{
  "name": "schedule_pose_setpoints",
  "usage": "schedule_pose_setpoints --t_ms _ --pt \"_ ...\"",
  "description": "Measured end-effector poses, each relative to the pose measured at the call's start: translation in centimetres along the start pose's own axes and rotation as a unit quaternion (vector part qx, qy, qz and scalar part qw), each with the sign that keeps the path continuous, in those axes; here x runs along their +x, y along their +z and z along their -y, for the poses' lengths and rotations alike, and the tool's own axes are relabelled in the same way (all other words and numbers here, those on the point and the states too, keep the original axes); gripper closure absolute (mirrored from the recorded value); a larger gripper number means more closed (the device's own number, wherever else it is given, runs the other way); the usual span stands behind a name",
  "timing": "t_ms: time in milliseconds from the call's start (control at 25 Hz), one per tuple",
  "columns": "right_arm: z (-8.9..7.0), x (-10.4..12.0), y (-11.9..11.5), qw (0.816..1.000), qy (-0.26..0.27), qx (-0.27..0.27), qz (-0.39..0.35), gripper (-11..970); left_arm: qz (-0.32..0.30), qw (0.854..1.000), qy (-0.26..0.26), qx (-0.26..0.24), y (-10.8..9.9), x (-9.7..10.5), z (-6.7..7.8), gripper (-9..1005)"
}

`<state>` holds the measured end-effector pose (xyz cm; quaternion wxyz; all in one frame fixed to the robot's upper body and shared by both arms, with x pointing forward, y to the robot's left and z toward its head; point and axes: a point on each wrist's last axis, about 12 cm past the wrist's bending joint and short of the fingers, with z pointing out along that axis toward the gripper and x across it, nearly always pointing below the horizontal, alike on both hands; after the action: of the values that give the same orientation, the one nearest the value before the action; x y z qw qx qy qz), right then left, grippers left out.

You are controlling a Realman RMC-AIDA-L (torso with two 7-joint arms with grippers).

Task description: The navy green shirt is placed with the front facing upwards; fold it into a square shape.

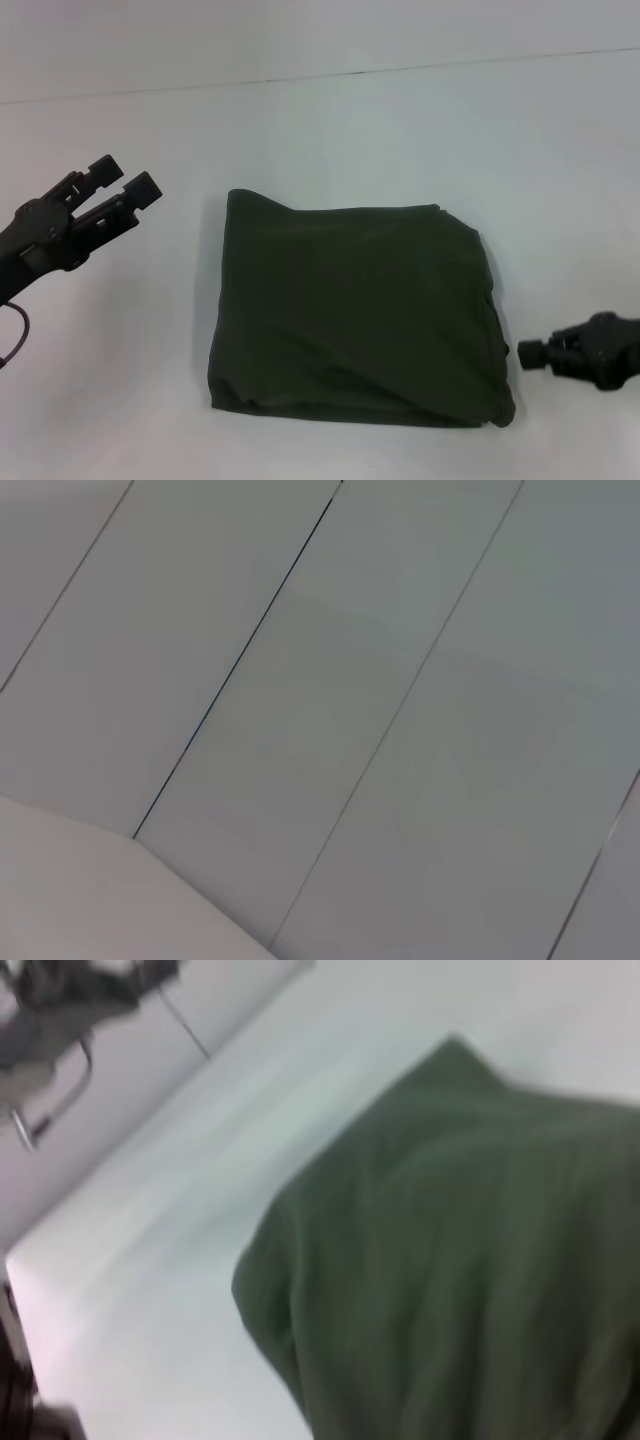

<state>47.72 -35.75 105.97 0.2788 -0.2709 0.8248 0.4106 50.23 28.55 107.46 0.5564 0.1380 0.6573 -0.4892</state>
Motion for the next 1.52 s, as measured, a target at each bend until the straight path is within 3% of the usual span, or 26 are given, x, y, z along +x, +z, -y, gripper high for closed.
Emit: schedule_pose_setpoints --t_ms 280,520,760,1120,1520 --pt "0.5 -2.1 -0.7 0.995 0.009 0.02 0.092 906 0.001 1.0 0.003 0.006 0.2 -0.2 0.1 33" --pt "1.5 -4.1 0.7 0.985 0.012 0.072 0.155 906 -0.001 1.0 0.004 0.011 0.5 -0.3 0.1 33" --pt "2.0 -5.8 3.1 0.987 0.001 0.087 0.135 922 -0.002 1.0 0.002 0.01 0.6 -0.4 0.0 33" --pt "1.7 -6.4 5.1 0.994 0.014 0.072 0.082 920 -0.004 1.0 0.005 0.004 0.8 -0.6 -0.3 33" --pt "2.5 -6.7 7.6 0.991 0.032 0.121 0.044 921 -0.004 1.0 0.008 0.001 1.1 -0.7 -0.4 33"
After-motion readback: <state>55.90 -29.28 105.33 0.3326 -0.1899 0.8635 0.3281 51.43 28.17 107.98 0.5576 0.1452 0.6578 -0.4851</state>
